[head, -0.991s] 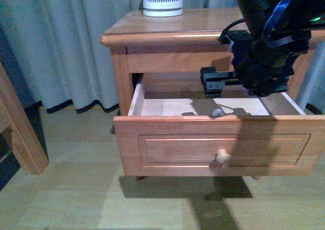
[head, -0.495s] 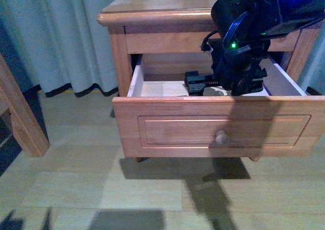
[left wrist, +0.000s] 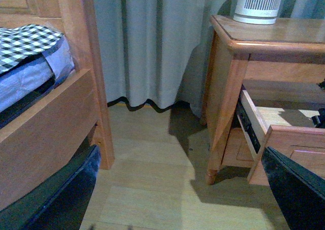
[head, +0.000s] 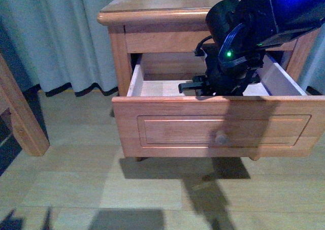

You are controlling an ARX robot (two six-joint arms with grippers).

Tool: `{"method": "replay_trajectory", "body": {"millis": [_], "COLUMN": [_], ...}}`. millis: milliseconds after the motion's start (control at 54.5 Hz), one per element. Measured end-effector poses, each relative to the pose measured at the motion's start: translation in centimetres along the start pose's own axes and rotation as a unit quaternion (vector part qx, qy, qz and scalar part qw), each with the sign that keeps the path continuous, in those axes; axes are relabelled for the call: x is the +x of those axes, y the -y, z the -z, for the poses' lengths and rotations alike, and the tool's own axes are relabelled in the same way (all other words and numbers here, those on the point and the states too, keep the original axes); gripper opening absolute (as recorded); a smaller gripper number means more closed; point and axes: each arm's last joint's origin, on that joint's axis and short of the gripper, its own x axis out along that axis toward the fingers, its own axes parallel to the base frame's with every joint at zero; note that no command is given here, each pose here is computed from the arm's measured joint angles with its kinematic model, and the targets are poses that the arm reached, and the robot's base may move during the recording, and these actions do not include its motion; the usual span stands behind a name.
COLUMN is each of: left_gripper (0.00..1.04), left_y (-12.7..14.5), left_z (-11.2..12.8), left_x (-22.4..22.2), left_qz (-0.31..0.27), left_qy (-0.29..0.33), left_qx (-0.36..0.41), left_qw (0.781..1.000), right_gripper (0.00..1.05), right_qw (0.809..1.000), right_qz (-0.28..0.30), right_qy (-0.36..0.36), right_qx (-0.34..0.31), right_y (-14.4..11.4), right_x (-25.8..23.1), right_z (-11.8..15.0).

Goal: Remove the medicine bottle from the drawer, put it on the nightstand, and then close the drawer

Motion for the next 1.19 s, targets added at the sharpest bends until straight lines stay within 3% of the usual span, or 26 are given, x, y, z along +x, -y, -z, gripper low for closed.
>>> {"method": "replay_trajectory", "body": {"millis": [257,477,679,862,1009,1064,1193], "left_gripper": [0.98,0.98,0.98,0.98,0.98,0.98,0.98], "left_y": [0.0,0.0,0.0,0.0,0.0,0.0,0.0], "left_z": [0.0,0.0,0.0,0.0,0.0,0.0,0.0], "left_x": [0.0,0.0,0.0,0.0,0.0,0.0,0.0], "left_qz": [0.000,0.000,0.000,0.000,0.000,0.000,0.000], "left_qy": [0.000,0.000,0.000,0.000,0.000,0.000,0.000], "left_qx": [0.000,0.000,0.000,0.000,0.000,0.000,0.000], "left_qw": [1.000,1.000,1.000,1.000,1.000,1.000,1.000], "right_gripper": [0.30,0.30,0.30,0.31,0.50,0.61,0.85], "right_qw": [0.994,0.972,0.951,0.940,0.940,0.938,0.915], "right_qz": [-0.049,-0.067,-0.024,0.039,0.072,0.087,0.087], "right_qy": [0.090,0.216,0.299,0.327,0.316,0.315,0.378], "right_qx": [-0.036,-0.062,-0.073,-0.089,-0.107,-0.118,-0.111], "right_y": [-1.4,-1.8,-1.3,0.2,1.1,1.4,1.4], "right_x": [-6.4,-14.8,-18.1,-15.7,-12.3,-10.7,-10.8], "right_z": [-1.9,-7.6,-12.9,-16.7,-17.5,-17.4,-18.1]}}
